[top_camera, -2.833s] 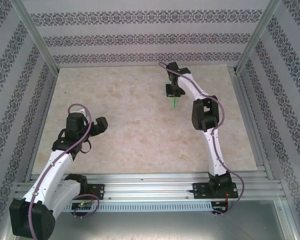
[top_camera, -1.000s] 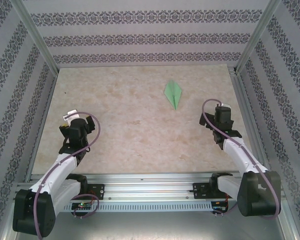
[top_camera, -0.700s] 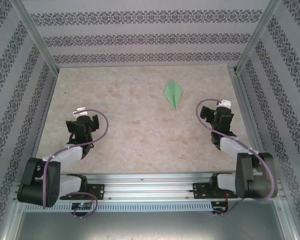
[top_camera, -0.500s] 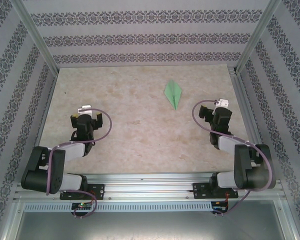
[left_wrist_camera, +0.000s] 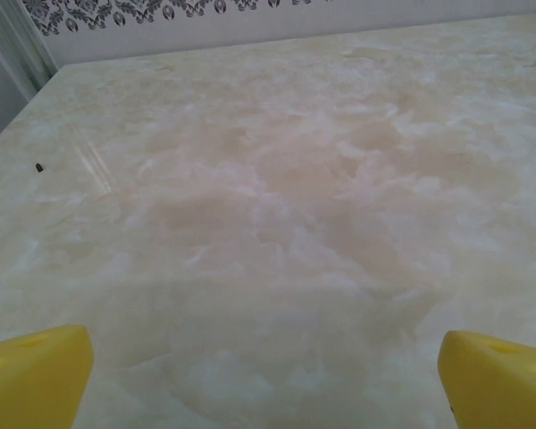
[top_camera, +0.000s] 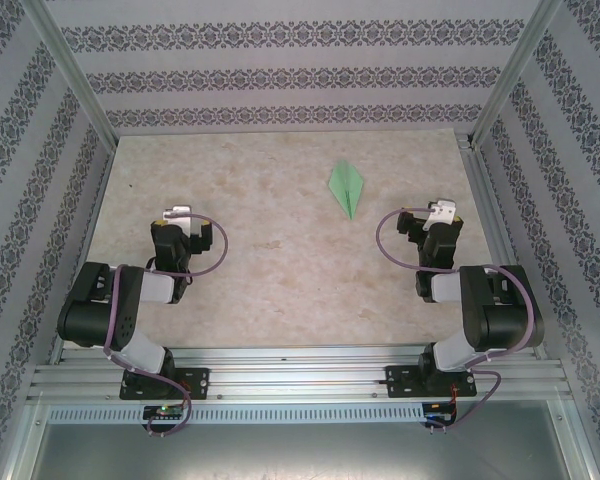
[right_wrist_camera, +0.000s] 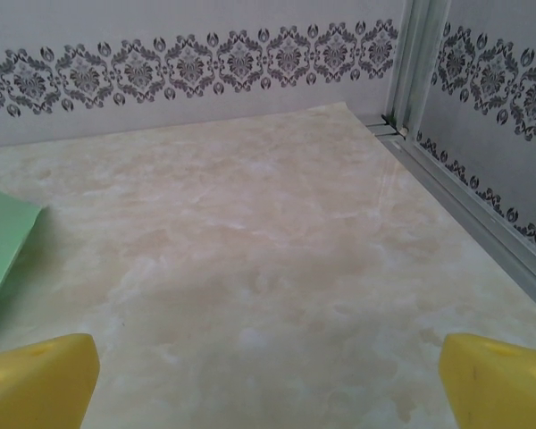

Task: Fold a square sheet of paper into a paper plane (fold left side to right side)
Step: Reset both arms

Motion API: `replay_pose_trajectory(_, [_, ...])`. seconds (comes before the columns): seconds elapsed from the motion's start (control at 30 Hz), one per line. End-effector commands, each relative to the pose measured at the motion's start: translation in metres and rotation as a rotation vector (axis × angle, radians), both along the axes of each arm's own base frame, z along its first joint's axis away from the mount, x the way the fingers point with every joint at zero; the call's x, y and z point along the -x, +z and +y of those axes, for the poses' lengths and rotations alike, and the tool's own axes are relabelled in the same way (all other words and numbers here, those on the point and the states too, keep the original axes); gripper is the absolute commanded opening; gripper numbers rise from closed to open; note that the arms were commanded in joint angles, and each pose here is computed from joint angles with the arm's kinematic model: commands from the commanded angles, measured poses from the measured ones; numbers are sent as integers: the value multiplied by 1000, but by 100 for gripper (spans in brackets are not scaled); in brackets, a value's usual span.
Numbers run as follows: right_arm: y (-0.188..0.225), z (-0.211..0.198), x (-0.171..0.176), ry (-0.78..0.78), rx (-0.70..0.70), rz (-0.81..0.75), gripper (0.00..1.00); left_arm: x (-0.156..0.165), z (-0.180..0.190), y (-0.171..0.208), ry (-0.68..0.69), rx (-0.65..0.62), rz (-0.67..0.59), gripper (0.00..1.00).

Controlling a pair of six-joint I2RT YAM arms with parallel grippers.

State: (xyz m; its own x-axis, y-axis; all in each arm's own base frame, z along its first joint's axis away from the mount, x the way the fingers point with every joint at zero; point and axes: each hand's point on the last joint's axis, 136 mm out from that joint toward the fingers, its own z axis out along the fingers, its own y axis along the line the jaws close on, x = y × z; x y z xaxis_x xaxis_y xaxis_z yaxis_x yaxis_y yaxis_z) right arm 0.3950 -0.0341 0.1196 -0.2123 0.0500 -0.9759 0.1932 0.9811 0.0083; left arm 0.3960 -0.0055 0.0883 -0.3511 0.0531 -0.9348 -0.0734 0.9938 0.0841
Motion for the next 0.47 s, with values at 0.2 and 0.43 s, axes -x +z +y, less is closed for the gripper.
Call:
replay_pose_trajectory(0.2, [11, 9, -3, 34, 41, -43, 98, -8, -7, 15, -46, 25, -47, 100])
replay_pose_trajectory(0.43, [11, 6, -3, 16, 41, -43, 98, -9, -7, 15, -45, 25, -47, 100])
